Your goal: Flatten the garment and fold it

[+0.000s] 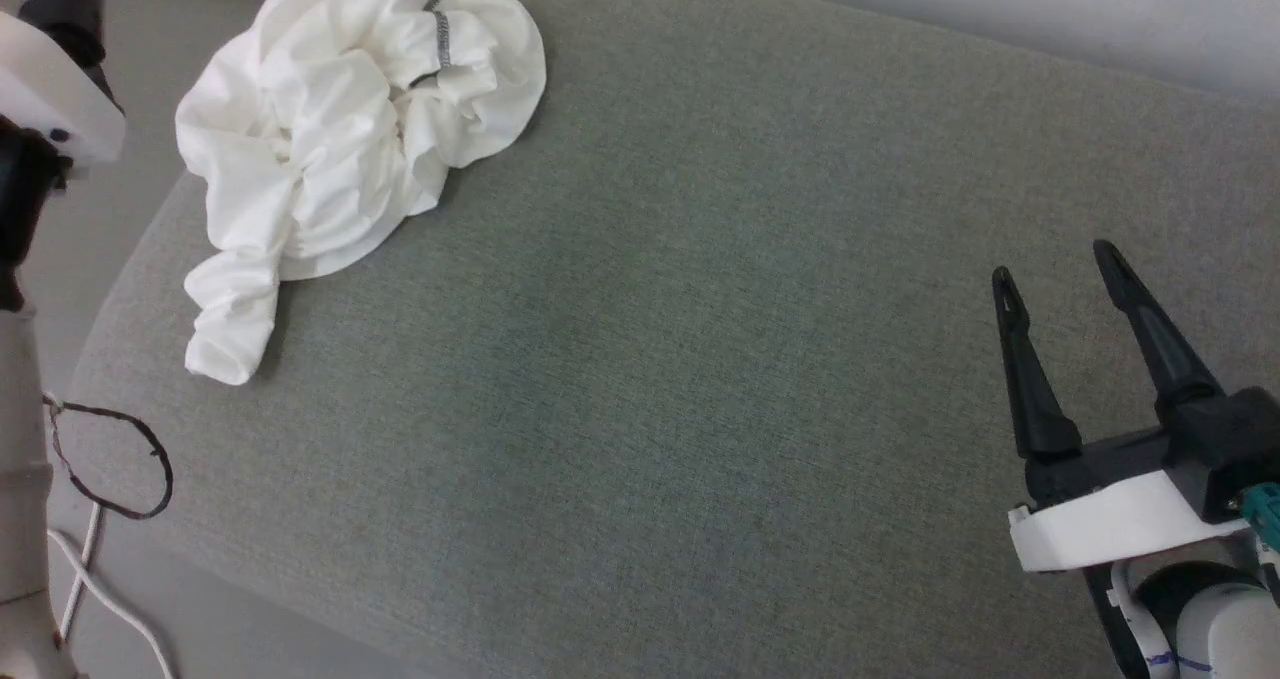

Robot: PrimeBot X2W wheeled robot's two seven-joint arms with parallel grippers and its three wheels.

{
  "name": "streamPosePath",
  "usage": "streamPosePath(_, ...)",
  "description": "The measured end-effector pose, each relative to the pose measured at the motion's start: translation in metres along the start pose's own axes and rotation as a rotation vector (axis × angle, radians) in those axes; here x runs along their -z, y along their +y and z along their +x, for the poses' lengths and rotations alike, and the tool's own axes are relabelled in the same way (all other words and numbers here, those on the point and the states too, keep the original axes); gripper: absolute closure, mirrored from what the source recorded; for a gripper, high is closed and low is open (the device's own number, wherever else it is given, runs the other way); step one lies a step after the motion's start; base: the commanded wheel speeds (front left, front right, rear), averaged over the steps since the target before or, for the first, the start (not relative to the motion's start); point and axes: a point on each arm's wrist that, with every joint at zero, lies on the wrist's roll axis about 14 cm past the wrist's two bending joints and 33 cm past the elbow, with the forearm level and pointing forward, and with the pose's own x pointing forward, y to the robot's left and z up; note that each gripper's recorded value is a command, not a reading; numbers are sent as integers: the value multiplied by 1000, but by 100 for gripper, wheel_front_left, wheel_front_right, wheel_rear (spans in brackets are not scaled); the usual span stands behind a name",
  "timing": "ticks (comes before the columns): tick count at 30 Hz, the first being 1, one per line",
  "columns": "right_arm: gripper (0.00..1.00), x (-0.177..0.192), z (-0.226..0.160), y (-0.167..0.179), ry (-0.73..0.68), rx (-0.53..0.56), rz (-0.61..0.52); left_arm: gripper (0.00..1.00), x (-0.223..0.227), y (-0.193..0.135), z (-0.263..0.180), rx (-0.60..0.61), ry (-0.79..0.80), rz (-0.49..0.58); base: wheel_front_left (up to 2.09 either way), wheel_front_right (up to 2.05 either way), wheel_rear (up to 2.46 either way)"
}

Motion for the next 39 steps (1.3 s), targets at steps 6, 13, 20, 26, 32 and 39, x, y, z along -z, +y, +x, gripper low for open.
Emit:
streamPosePath(6, 0, 12, 6, -14, 32, 12, -8, 0, 55, -6, 33, 14, 225, -12, 0, 0, 0)
streamPosePath(13, 0, 32, 7, -33, 84, 39, -13, 0, 123, -22, 52, 33, 407, -27, 0, 0, 0)
streamPosePath(20, 0, 49, 3, -52, 132, 70, -28, 0, 203, -46, 46, 67, 632, -66, 0, 0, 0)
streamPosePath(26, 0, 53, 0, -64, 152, 88, -49, 0, 257, -33, 30, 4, 791, -3, 0, 0, 0)
streamPosePath(32, 0, 50, -7, -78, 174, 119, -89, 0, 291, -37, 16, -22, 879, -22, 0, 0, 0)
streamPosePath(39, 0, 40, -13, -87, 172, 143, -117, 100, 288, -36, 24, -27, 786, -17, 0, 0, 0)
